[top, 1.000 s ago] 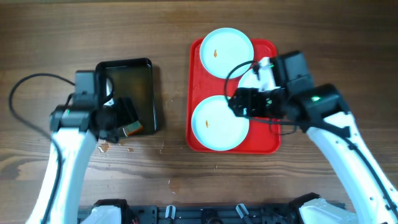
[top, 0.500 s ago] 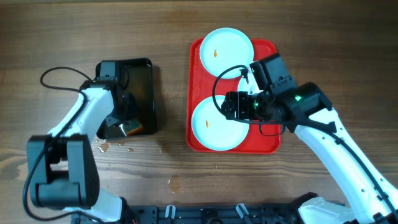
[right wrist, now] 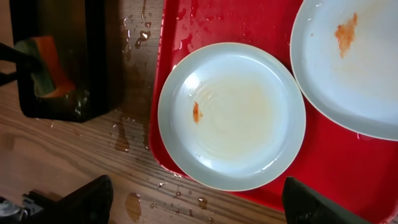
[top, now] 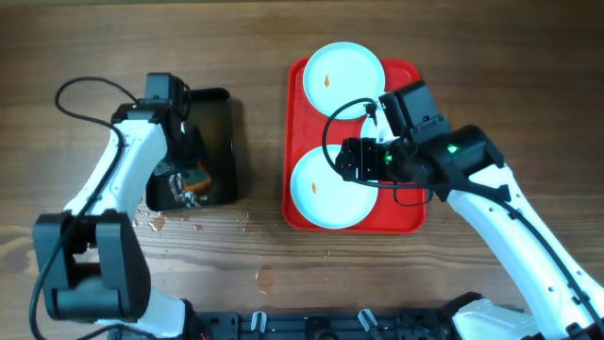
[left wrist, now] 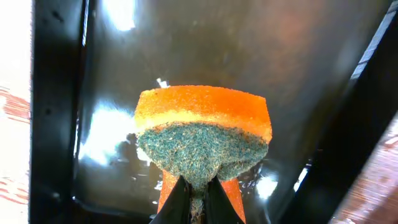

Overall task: Clean dirty plates on tray and stack at the side
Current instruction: 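Grasp the orange-green sponge with left gripper, lower plate rim with right, then lift the sponge with the left gripper toward the red tray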

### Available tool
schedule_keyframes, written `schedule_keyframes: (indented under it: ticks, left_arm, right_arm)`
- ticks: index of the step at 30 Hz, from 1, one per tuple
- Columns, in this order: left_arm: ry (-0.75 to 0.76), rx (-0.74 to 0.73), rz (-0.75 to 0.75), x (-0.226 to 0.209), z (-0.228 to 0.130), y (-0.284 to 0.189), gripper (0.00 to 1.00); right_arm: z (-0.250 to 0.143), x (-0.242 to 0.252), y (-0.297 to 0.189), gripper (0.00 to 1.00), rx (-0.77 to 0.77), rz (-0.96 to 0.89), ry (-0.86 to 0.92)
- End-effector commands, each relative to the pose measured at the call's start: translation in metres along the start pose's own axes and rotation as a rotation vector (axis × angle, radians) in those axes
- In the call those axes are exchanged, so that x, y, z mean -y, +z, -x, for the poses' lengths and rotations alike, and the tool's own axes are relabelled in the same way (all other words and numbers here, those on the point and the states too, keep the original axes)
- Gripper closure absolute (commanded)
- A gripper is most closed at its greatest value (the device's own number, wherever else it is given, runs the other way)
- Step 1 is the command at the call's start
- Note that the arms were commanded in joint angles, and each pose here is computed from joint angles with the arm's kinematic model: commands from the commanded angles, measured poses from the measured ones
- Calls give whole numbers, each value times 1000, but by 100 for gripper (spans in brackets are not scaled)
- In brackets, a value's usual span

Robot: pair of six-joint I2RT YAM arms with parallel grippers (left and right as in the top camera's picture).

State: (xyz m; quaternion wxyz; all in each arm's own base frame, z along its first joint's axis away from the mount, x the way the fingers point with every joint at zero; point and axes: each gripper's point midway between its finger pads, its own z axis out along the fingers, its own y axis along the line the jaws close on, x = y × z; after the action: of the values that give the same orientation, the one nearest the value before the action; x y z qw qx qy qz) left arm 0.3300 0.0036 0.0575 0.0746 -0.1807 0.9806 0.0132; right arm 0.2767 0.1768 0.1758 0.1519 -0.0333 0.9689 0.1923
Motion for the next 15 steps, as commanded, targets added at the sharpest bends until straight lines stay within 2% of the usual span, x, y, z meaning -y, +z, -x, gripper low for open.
schedule_keyframes:
  ticks: [1, 8, 15]
  left_arm:
    - [47, 29, -5, 7, 0, 0, 96]
    - [71, 77, -25, 8, -12, 39, 96]
    - [103, 70, -21, 8, -12, 28, 96]
  right_arm:
    - [1, 3, 3, 13, 4, -19, 12]
    - [1, 3, 3, 12, 5, -18, 12]
    - [1, 3, 3, 12, 5, -18, 12]
